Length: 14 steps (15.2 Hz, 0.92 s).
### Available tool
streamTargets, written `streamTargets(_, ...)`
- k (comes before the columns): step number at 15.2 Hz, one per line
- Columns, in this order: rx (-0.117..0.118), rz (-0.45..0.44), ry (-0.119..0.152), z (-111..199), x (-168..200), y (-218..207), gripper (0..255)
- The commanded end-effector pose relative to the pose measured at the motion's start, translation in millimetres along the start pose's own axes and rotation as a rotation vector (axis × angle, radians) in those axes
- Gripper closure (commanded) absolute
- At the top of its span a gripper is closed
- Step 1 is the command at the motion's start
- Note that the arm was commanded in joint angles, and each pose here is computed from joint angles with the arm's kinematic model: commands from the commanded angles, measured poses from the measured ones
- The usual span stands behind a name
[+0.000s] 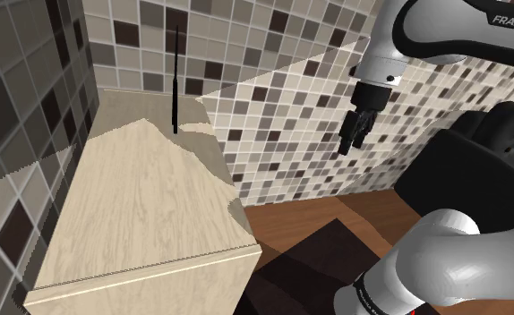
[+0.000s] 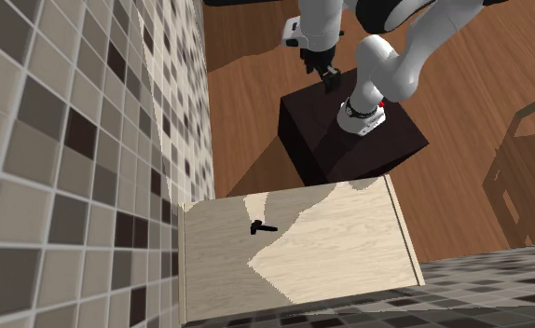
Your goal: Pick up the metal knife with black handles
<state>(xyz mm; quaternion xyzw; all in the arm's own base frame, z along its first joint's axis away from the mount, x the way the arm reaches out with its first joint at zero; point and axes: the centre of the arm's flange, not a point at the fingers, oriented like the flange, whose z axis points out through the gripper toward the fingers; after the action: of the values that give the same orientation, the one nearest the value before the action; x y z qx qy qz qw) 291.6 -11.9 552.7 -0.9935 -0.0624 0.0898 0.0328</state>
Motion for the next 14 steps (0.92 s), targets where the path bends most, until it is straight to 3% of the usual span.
streamTargets(1, 0.000, 0.000, 0.000, 0, 0, 0, 0)
streamTargets(14, -0.094, 0.146, 0.421, 27, 58, -140, 0)
